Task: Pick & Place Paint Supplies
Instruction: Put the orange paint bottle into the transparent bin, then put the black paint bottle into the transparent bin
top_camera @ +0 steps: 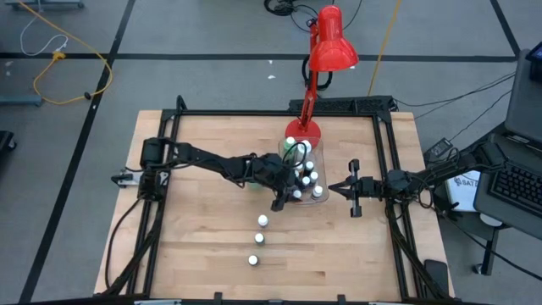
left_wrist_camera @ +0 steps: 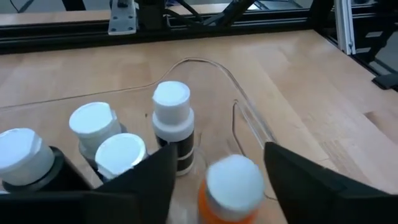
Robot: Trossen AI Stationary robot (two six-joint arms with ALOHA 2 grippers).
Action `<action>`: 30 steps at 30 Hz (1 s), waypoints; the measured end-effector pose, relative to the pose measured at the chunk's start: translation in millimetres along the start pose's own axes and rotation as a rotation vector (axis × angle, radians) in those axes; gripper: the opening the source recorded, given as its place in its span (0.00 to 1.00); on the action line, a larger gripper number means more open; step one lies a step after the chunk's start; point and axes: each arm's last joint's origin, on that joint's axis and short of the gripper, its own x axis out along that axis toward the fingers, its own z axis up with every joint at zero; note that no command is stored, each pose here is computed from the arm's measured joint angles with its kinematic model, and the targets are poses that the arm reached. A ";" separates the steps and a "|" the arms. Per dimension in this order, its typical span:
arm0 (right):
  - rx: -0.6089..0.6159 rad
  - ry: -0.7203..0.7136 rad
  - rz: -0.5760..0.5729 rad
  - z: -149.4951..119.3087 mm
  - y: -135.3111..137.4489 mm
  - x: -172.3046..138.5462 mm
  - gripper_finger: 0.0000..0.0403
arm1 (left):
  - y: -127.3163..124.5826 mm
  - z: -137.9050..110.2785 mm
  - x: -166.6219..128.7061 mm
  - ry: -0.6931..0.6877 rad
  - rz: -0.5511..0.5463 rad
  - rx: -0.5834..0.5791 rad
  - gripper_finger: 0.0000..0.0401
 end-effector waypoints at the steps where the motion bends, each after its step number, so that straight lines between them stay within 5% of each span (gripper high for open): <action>1: 0.000 0.000 0.000 0.0 0.0 0.0 0.01 | -0.2 1.6 -1.3 -0.003 0.001 -0.002 0.63; 5: 0.000 0.000 0.000 -0.1 0.0 0.0 0.01 | -1.8 10.8 -8.6 -0.024 -0.011 -0.008 0.73; 12: 0.000 0.002 0.000 -0.2 0.0 0.0 0.01 | -20.4 60.3 -63.3 -0.121 -0.331 0.037 0.76; 15: -0.002 0.010 0.001 -1.0 0.2 0.0 0.01 | -41.9 78.9 -103.6 -0.092 -0.502 0.056 0.72; 19: -0.002 0.009 0.001 -1.0 0.1 0.0 0.01 | -87.9 81.4 -155.7 0.024 -0.668 0.219 0.64; 24: -0.001 0.008 0.001 -0.8 0.1 0.0 0.01 | -141.5 59.8 -175.6 0.079 -0.693 0.311 0.55; 30: 0.031 0.003 0.000 -0.4 0.1 0.0 0.01 | -189.2 18.1 -154.4 -0.024 -0.529 0.296 0.49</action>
